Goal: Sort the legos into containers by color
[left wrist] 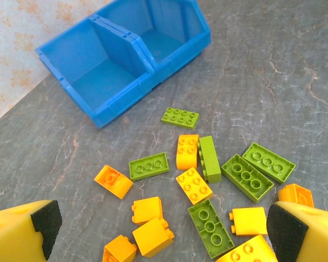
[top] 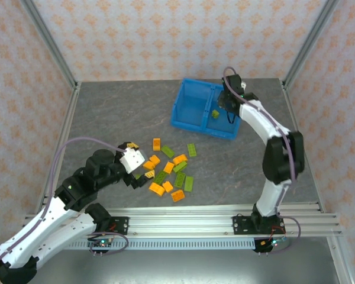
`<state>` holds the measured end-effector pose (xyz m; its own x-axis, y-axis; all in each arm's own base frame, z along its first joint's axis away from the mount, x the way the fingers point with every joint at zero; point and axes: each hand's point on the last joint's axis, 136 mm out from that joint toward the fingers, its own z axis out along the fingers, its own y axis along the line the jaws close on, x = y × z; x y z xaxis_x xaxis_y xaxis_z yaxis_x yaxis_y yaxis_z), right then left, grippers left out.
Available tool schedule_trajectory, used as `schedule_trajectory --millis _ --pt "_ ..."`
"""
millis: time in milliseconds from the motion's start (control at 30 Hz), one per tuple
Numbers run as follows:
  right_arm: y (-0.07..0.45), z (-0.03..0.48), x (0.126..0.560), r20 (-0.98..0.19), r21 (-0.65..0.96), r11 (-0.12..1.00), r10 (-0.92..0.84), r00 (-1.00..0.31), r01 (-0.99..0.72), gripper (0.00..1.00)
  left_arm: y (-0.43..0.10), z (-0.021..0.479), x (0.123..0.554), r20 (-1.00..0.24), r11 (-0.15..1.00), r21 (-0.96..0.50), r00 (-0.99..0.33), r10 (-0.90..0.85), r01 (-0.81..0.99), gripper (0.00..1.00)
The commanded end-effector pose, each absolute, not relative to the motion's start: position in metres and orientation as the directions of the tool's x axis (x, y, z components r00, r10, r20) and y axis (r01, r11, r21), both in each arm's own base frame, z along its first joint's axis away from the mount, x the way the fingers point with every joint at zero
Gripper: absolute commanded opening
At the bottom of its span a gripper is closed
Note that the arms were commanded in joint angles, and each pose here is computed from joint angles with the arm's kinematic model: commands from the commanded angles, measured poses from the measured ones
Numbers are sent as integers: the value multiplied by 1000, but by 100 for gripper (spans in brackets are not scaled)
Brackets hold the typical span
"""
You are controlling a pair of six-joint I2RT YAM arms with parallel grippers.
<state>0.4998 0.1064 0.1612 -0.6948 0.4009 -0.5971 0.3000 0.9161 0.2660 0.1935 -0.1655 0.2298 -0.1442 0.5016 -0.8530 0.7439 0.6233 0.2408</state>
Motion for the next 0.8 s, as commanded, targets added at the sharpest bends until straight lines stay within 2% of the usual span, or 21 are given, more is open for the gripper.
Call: schedule_trajectory --millis 0,200,367,567,767 --pt "109 142 513 -514 268 908 417 -749 322 27 -165 236 196 -869 647 234 -142 474 725 99" --pt "105 114 532 -475 233 892 453 -754 388 33 -163 241 202 -889 690 209 -160 429 693 99" --pt "107 114 532 -469 244 885 465 -751 396 42 -164 242 203 -893 696 201 -164 420 689 99" --pt "100 150 525 -529 253 893 450 -719 373 49 -164 242 204 -894 698 203 -161 418 687 99" --pt "104 202 496 -580 317 901 430 -692 295 49 -164 241 204 -892 700 199 -169 419 686 99"
